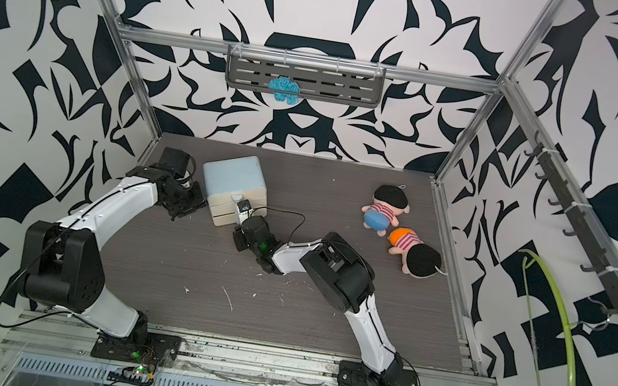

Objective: Please put the sticky notes in the drawer by color
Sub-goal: Close the drawer in the storage box, then reset both arms

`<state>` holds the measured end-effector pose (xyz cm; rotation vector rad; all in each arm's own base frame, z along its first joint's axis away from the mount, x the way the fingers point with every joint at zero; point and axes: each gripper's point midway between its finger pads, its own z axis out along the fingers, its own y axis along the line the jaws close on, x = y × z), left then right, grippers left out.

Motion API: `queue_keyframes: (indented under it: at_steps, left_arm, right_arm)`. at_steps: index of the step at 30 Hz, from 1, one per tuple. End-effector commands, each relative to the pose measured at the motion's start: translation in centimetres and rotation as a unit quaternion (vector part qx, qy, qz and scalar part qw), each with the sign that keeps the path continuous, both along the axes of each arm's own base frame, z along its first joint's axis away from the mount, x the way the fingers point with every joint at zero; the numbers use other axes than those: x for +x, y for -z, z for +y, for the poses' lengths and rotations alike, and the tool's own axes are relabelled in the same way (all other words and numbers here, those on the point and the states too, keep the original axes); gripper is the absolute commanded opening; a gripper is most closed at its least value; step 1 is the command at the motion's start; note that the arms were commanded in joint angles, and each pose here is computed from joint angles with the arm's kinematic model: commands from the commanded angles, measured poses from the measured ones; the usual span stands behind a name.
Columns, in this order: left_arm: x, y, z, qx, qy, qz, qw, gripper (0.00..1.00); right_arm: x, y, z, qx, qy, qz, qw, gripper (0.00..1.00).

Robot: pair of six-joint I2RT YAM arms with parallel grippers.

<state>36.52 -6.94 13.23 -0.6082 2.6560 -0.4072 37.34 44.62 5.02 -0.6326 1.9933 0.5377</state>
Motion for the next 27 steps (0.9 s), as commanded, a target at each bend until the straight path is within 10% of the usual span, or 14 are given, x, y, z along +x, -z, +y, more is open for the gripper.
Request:
queue_keyframes:
  at_steps: [1, 9, 16, 27]
  left_arm:
    - [-0.7, -1.6, 0.8, 0.024, 0.002, -0.022, 0.999, 0.49]
    - [-0.2, -5.2, 1.8, 0.056, 0.014, -0.155, 0.986, 0.74]
    - [-1.2, -7.9, 1.3, 0.129, 0.122, -0.342, 0.923, 0.99]
    - [-3.2, -5.5, 4.1, 0.249, 0.108, -0.44, 0.856, 0.99]
  right_arm:
    - [-0.5, -6.0, 0.8, 0.066, -0.021, -0.046, 0.997, 0.43]
    - [-3.8, -9.0, -5.5, 0.05, 0.0, -0.065, 0.997, 0.68]
    - [-4.3, -12.8, -15.6, -0.025, 0.146, -0.109, 0.983, 0.88]
    - [-4.7, -14.2, -33.7, -0.131, 0.308, -0.143, 0.931, 0.96]
